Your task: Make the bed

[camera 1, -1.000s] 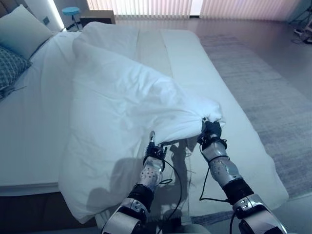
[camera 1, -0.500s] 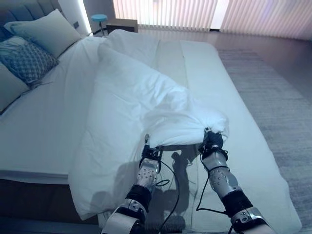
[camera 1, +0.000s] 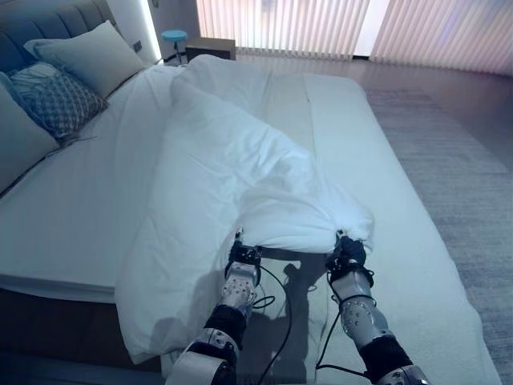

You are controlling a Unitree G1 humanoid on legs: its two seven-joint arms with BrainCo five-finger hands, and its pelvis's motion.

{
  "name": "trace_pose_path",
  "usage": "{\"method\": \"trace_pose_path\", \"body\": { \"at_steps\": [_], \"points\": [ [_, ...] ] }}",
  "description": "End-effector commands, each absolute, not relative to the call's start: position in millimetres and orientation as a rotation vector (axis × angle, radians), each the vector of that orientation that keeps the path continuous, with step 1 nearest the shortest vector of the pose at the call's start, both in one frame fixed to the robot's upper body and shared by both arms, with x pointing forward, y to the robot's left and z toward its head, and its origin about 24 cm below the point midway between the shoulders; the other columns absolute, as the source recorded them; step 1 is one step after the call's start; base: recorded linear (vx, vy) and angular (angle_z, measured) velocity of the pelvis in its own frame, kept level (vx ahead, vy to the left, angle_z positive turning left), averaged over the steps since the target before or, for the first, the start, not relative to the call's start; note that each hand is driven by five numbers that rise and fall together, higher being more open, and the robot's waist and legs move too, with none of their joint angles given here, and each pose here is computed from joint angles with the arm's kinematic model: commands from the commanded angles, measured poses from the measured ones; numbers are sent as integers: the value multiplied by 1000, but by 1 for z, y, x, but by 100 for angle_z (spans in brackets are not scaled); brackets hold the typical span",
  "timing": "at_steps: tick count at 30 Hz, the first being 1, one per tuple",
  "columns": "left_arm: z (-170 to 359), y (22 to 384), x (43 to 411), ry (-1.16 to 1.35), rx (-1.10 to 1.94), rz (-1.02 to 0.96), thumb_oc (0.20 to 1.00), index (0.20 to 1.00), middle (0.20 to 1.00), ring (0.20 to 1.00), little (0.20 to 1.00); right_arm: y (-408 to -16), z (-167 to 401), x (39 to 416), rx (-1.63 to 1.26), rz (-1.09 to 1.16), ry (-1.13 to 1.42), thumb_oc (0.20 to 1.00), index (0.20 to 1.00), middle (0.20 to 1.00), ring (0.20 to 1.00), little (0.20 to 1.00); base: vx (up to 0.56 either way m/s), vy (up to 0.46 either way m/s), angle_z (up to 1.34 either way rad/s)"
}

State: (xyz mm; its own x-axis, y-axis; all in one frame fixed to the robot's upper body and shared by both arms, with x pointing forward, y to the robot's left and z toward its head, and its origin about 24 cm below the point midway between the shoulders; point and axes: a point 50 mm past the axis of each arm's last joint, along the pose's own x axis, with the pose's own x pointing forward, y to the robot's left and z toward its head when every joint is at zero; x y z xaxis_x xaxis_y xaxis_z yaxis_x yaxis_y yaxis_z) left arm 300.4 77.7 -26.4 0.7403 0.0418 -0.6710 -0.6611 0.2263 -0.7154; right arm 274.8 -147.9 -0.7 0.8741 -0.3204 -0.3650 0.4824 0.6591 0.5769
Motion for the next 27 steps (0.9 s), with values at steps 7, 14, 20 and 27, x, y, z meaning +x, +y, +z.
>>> {"method": "trace_pose_path", "body": {
  "at_steps": [7, 14, 20, 27],
  "points": [
    [-35, 203, 283, 259, -1006, 777, 200, 200, 200, 200, 200, -240, -27, 238, 683, -774, 163, 200, 200, 200, 200, 200, 2, -18, -1],
    [-10, 196, 289, 133, -983, 622, 200, 200, 200, 200, 200, -239, -47, 230, 682, -769, 263, 200, 200, 200, 200, 200, -91, 72, 11],
    [-1, 205, 279, 37, -965, 603, 200, 200, 200, 200, 200, -233, -57, 232, 664, -713, 340, 200, 200, 200, 200, 200, -31, 397, 35],
    [13, 205, 277, -26, -901, 505, 200, 200, 200, 200, 200, -214, -50, 244, 658, -598, 343, 200, 200, 200, 200, 200, -7, 616, 10]
  ]
}}
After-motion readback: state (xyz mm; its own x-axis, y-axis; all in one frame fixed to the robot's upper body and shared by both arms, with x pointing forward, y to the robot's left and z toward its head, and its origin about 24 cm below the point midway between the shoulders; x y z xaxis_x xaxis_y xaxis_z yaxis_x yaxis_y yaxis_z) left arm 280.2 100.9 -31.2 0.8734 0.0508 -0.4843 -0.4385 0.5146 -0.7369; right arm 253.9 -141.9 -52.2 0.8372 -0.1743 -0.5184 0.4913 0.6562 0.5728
